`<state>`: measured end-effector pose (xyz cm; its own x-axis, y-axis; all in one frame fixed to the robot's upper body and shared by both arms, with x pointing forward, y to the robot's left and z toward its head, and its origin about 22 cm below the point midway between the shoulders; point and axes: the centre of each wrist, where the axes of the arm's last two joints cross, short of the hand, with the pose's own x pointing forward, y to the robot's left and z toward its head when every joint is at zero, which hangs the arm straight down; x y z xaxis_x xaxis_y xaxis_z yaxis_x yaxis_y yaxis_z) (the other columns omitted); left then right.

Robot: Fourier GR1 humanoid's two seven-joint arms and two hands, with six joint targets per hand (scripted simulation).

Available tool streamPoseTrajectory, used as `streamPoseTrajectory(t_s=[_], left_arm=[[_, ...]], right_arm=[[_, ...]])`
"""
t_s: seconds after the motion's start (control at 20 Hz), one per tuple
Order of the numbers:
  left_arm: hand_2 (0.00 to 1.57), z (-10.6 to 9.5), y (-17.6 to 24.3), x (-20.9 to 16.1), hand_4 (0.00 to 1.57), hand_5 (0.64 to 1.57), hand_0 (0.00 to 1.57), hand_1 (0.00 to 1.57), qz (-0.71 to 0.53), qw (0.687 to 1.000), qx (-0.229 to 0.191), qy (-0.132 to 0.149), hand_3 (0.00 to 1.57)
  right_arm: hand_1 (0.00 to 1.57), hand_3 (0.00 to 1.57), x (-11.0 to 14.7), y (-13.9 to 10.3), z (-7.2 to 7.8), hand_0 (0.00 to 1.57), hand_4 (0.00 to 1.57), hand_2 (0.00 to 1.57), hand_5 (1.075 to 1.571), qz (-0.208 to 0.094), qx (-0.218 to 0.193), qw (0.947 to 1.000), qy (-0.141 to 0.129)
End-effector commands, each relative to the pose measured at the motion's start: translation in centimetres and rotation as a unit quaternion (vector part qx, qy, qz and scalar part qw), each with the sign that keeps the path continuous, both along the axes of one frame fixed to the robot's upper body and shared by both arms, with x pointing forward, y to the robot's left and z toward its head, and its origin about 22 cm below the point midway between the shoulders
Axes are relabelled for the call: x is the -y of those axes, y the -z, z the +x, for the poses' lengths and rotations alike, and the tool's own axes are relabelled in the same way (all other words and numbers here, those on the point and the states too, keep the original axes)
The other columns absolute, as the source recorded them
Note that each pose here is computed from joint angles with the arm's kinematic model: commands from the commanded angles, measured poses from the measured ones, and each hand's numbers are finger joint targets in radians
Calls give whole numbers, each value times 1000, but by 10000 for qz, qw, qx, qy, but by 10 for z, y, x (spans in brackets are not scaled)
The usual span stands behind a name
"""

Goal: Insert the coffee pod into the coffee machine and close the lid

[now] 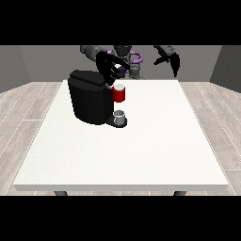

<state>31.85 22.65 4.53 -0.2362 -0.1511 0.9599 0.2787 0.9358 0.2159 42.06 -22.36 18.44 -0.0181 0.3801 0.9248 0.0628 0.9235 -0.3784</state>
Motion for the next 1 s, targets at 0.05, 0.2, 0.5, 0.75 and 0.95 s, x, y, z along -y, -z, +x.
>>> streamPoseTrajectory(t_s=[0.05, 0.2, 0.5, 0.75, 0.95], left_arm=[[0, 9, -18, 12, 397, 1571, 0, 0, -21, 9994, 253, 232, 0], [0, 13, -22, 14, 418, 1571, 0, 0, -11, 9983, 380, 432, 0], [0, 19, -34, 37, 395, 1571, 0, 0, 19, 9956, 526, 770, 0], [0, 21, -38, 37, 352, 1571, 0, 0, -96, 9933, 586, 987, 0], [0, 24, -62, 58, 203, 1571, 0, 0, -22, 9900, 879, 1101, 0]], right_arm=[[0, 0, -52, -46, -4, 0, 102, 0, 1571, -40, 1113, 9902, -846], [0, 0, -44, -66, -9, 0, 0, 0, 1571, -269, 1172, 9899, -755], [0, 0, -38, -94, -20, 0, 0, 0, 1571, -229, 1287, 9902, -497], [0, 0, -14, -109, -26, 0, 0, 0, 1571, -310, 1330, 9903, -239], [0, 0, -18, -113, -21, 0, 0, 0, 1571, -125, 1846, 9815, -494]])
